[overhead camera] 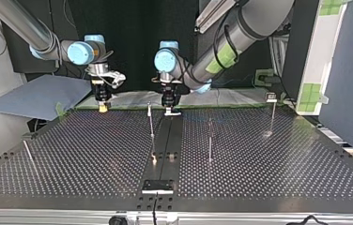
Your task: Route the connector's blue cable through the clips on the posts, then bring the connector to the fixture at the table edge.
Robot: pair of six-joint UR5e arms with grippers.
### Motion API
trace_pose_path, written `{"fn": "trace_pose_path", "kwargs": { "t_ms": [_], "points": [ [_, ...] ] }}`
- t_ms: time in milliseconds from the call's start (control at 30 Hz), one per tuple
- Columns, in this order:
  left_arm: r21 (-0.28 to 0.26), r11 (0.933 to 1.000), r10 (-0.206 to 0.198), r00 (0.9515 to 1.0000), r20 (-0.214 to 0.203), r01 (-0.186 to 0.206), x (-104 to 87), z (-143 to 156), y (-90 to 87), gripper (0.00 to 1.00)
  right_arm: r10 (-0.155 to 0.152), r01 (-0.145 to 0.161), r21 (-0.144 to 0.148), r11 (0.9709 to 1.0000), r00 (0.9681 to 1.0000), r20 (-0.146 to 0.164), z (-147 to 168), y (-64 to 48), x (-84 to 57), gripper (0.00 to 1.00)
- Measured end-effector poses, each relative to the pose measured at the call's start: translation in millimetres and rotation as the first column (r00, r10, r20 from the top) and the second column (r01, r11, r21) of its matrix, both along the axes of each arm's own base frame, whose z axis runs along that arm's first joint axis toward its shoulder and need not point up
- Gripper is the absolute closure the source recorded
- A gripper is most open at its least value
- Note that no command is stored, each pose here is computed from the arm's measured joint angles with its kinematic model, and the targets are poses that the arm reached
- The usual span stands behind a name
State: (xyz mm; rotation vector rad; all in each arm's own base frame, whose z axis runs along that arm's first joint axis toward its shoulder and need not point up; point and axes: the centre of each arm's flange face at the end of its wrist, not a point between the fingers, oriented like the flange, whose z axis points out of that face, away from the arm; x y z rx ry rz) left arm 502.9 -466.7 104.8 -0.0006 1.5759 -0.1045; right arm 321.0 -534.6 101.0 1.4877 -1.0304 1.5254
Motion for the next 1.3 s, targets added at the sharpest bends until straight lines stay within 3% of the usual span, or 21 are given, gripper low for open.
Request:
{"fn": "trace_pose_path", "kwargs": {
  "t_ms": [833, 900, 967, 1000, 1067, 1100, 1167, 1300],
  "points": [
    [0.011, 0.9999, 0.005, 1.0000, -0.002, -0.005, 27.5, 10.2, 10.1, 0.91, -0.024, 0.024, -0.008, 0.9997, 0.9997, 0.001, 12.6, -20.6, -6.3, 1.00],
    [0.011, 0.9999, 0.005, 1.0000, -0.002, -0.005, 27.8, 10.2, 10.4, 0.86, -0.025, 0.025, -0.008, 0.9997, 0.9997, 0.000, 13.4, -21.8, -6.4, 1.00],
    [0.012, 0.9999, 0.004, 1.0000, -0.003, -0.004, 28.3, 10.1, 10.9, 0.72, -0.025, 0.025, -0.007, 0.9997, 0.9997, -0.001, 14.0, -22.3, -6.3, 1.00],
    [0.013, 0.9999, 0.001, 1.0000, -0.004, -0.001, 28.5, 10.0, 11.0, 0.72, -0.025, 0.025, -0.006, 0.9997, 0.9997, -0.001, 14.1, -22.4, -6.3, 1.00],
    [0.012, 0.9999, -0.010, 0.9999, -0.008, 0.010, 28.7, 9.7, 10.7, 0.52, -0.025, 0.025, -0.005, 0.9997, 0.9997, -0.002, 14.1, -22.4, -6.0, 1.00],
    [0.012, 0.9998, -0.017, 0.9998, -0.011, 0.017, 28.5, 9.5, 10.4, 0.52, -0.024, 0.024, -0.005, 0.9997, 0.9997, -0.002, 13.9, -22.1, -5.6, 1.00],
    [0.017, 0.9993, -0.033, 0.9993, -0.020, 0.033, 27.4, 8.7, 9.4, 0.40, -0.023, 0.023, -0.004, 0.9997, 0.9997, -0.003, 13.9, -21.7, -4.7, 1.00],
    [0.040, 0.9969, -0.066, 0.9969, -0.043, 0.068, 23.7, 6.7, 6.7, 0.40, -0.020, 0.020, -0.002, 0.9998, 0.9998, -0.003, 13.6, -20.7, -3.4, 1.00]
  ]
}}
